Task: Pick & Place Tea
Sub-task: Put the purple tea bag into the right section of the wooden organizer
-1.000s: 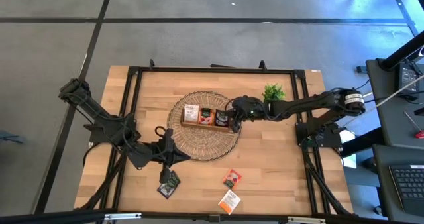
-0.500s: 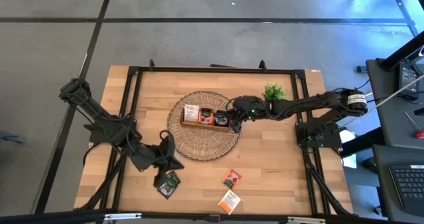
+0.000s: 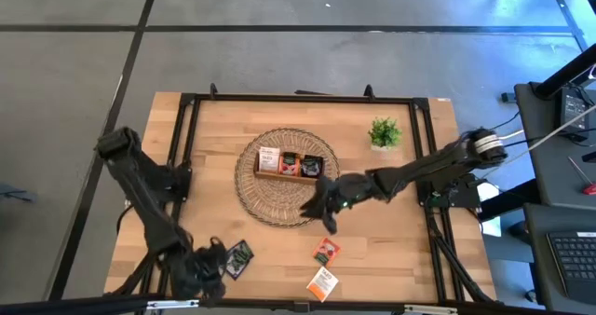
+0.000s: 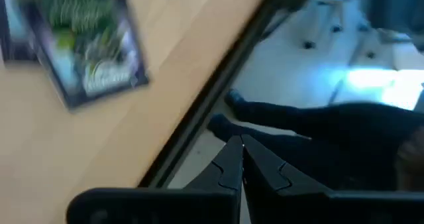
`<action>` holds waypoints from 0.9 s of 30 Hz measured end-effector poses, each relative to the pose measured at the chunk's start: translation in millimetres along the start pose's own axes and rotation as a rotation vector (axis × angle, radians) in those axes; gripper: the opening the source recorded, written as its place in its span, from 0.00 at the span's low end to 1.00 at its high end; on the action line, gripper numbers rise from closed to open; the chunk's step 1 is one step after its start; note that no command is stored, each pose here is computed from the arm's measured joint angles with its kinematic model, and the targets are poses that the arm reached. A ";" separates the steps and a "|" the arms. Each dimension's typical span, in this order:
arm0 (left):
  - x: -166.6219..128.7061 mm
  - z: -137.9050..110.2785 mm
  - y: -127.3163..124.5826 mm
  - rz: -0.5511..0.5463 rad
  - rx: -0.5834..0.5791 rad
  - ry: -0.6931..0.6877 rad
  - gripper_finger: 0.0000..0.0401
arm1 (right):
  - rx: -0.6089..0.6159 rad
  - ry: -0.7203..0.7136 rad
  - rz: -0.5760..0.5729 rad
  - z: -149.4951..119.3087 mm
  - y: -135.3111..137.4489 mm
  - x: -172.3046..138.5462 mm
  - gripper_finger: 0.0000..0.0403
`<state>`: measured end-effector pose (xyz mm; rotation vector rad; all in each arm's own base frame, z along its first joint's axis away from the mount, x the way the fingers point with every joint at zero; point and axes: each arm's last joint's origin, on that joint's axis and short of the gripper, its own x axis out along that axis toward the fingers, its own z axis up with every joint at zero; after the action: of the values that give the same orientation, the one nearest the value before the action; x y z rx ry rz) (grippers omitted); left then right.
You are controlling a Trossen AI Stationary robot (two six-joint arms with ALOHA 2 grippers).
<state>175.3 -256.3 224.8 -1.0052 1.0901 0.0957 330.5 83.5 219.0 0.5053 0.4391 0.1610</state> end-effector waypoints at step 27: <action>85.7 -9.2 40.1 0.282 -0.202 -0.112 0.00 | 0.266 0.215 0.178 -30.7 6.3 199.9 0.57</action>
<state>191.3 -273.1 132.7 -1.0069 1.1289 0.4937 495.6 153.2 124.9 0.7931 0.6304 0.3330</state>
